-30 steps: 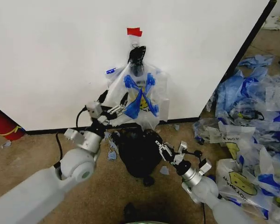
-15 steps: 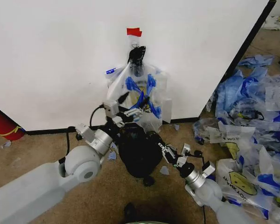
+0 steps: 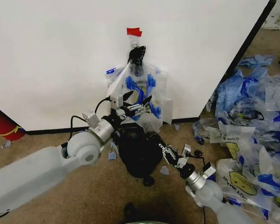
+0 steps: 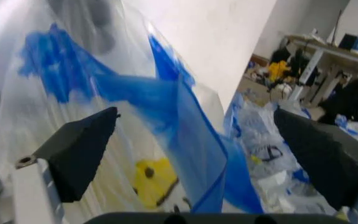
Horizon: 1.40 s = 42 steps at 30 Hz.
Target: Pick up the garbage bag from the wall and place it over the trash bin.
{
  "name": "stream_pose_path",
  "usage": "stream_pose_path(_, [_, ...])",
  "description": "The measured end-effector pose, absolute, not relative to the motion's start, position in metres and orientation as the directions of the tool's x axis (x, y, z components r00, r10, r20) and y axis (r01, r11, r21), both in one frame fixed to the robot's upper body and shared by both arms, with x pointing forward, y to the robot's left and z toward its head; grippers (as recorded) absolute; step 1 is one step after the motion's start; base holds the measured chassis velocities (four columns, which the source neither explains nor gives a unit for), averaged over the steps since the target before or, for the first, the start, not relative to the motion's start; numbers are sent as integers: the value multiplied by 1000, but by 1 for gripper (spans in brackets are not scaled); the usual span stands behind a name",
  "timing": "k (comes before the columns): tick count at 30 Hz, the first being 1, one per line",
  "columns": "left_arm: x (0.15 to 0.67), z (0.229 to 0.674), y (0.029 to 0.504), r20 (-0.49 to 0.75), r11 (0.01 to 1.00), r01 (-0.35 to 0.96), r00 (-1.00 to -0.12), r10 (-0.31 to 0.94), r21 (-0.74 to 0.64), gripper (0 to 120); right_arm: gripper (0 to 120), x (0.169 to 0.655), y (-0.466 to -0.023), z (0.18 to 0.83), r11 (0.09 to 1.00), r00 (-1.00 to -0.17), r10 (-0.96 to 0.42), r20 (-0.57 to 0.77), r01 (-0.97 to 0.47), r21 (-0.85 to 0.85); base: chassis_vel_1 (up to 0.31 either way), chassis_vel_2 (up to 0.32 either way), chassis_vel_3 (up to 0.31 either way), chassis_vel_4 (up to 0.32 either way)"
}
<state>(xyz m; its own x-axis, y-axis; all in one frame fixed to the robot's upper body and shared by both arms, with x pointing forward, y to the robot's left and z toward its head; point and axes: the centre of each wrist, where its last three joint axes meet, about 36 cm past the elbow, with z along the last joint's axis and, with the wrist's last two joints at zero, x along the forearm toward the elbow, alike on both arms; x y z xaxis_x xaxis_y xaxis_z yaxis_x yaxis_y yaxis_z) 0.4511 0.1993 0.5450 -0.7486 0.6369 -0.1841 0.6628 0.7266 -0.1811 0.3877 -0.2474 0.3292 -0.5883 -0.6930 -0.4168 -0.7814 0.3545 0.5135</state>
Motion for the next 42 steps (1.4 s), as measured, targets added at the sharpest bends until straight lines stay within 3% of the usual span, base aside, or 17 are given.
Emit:
stream_pose_path(7, [453, 541, 202, -155, 724, 669, -743, 651, -170, 81, 0, 387, -251, 329, 364, -595, -689, -414, -778, 513, 0, 0, 0, 0])
stream_pose_path(10, [455, 545, 207, -153, 730, 665, -746, 648, -156, 66, 0, 386, -251, 328, 366, -597, -688, -413, -777, 512, 0, 0, 0, 0])
stream_pose_path(13, [455, 546, 210, -149, 735, 661, -750, 644, -151, 58, 0, 386, -251, 328, 367, -596, -688, -413, -778, 511, 0, 0, 0, 0])
stream_pose_path(27, [443, 538, 222, -105, 741, 658, -753, 650, -136, 4, 0, 384, -248, 331, 367, -593, -689, -417, -782, 504, 0, 0, 0, 0])
stream_pose_path(42, [438, 538, 225, -115, 755, 643, -766, 632, -130, 0, 0, 384, -248, 334, 368, -591, -688, -422, -785, 498, 0, 0, 0, 0])
